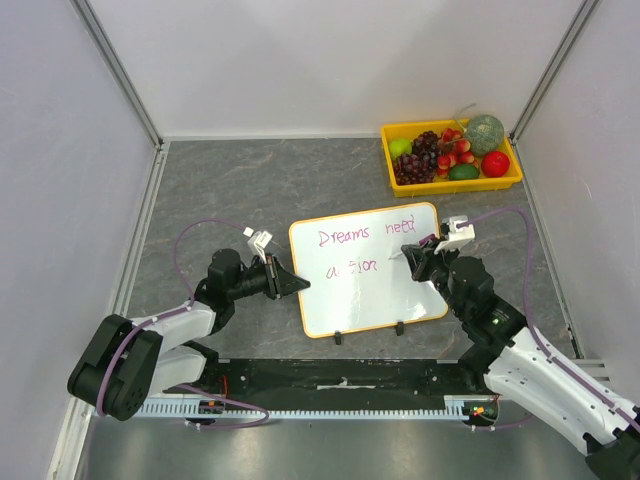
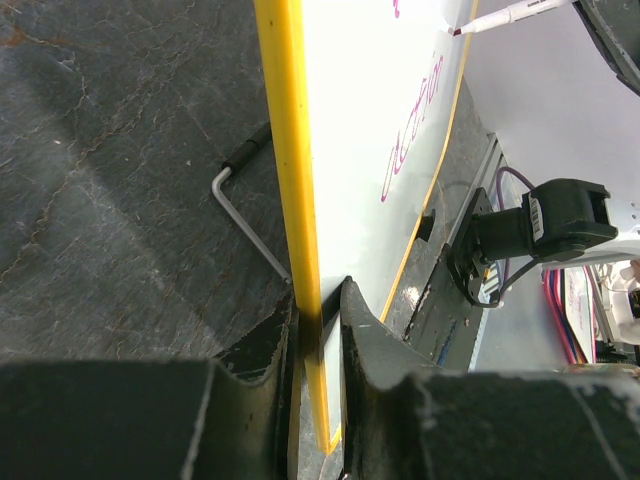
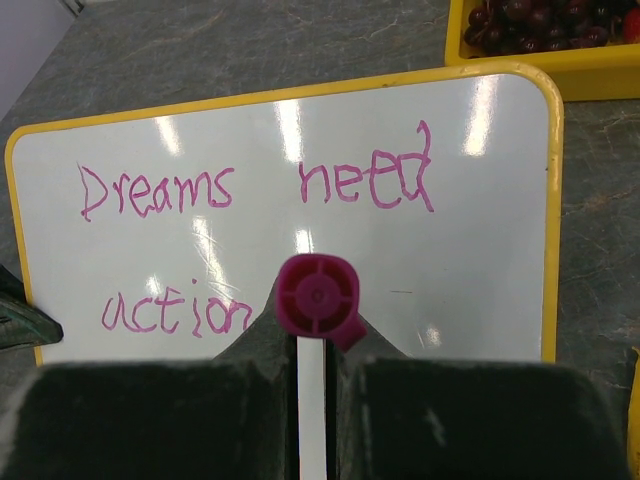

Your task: Write a sentence on the whiteboard

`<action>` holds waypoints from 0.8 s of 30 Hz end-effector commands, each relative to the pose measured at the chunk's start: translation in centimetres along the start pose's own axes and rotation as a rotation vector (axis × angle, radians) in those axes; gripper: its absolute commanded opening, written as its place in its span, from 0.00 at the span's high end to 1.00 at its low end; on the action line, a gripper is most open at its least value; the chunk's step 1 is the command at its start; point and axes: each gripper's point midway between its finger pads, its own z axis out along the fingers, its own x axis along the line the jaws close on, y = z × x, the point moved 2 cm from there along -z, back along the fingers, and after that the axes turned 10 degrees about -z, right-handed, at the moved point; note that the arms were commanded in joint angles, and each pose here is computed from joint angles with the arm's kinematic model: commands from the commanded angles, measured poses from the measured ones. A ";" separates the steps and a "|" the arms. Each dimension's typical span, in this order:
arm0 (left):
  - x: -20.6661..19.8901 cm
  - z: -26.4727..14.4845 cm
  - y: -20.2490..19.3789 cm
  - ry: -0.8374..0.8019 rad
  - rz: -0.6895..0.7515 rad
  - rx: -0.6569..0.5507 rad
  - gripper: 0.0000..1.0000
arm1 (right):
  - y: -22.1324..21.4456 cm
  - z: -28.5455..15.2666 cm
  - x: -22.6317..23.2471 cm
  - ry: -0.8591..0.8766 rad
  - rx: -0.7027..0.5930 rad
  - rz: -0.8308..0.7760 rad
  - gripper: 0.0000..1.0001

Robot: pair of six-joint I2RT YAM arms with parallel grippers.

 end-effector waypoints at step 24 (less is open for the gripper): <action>2.1 0.1 0.1 0.096 0.059 -0.017 0.98 | -2.8 -1.4 0.1 0.044 0.061 0.016 1.00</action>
